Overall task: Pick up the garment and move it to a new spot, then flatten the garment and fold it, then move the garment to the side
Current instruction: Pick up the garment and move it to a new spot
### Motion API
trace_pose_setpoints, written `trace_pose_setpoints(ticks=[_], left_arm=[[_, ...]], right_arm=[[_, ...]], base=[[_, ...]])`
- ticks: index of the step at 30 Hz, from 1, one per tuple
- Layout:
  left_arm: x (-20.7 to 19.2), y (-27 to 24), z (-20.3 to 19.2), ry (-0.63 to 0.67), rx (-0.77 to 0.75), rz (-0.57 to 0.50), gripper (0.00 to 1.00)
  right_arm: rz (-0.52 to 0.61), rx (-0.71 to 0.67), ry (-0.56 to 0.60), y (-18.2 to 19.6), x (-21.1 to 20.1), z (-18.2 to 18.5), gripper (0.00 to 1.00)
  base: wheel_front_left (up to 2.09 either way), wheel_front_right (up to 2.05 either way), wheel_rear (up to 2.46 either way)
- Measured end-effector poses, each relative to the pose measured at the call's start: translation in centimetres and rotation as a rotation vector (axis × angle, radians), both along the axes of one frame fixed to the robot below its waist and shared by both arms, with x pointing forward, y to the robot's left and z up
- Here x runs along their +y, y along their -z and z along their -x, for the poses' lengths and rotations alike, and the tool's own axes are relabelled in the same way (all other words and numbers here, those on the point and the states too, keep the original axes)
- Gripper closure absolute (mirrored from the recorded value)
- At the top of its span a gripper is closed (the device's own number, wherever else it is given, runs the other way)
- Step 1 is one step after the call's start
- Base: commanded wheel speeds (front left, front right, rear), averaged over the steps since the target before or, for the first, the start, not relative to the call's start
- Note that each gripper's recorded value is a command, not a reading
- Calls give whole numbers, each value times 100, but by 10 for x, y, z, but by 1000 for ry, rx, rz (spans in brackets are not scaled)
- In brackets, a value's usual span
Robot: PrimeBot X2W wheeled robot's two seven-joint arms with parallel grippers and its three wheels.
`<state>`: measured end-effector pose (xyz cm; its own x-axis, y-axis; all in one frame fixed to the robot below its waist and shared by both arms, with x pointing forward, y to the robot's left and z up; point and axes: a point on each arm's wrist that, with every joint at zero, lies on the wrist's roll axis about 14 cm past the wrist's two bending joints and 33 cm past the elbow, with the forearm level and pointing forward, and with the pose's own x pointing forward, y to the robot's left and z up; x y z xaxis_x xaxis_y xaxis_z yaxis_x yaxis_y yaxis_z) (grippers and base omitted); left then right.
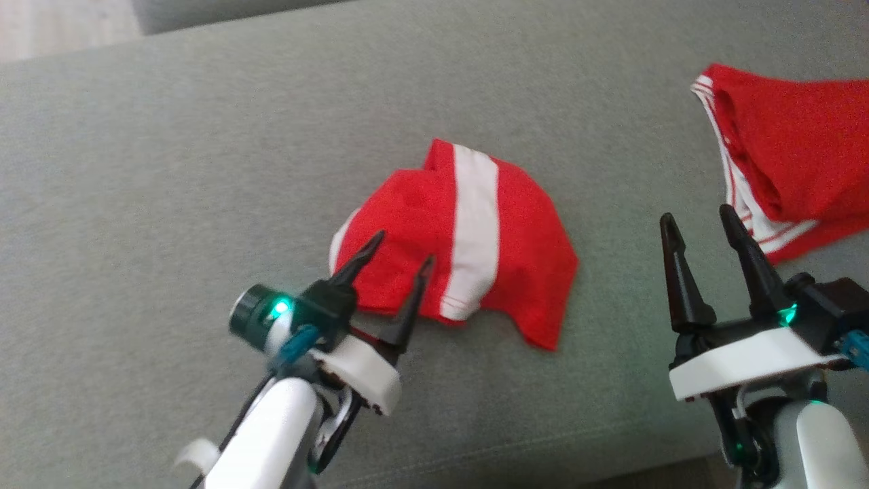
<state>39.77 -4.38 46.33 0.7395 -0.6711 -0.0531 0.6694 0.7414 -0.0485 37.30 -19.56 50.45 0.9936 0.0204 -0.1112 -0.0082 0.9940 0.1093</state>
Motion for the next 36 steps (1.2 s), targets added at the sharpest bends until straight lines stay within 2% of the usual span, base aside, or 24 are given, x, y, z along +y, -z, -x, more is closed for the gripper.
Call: trace_pose_setpoints(ticks=[9,16,22,36], left_arm=[[98,-40,-12,-376,-92,75,0],[172,-44,2,-592,-119,36,0],[194,-43,24,-645,-120,21,0],[194,-44,44,-634,-129,8,0]], right_arm=[[-11,-42,-112,-17,35,-7,0],[-9,-38,-163,-19,50,-1,0],[1,-52,-176,-25,52,5,0],[3,-13,-144,-16,41,28,0]], base=[[0,0,0],[0,0,0],[0,0,0],[0,0,0]])
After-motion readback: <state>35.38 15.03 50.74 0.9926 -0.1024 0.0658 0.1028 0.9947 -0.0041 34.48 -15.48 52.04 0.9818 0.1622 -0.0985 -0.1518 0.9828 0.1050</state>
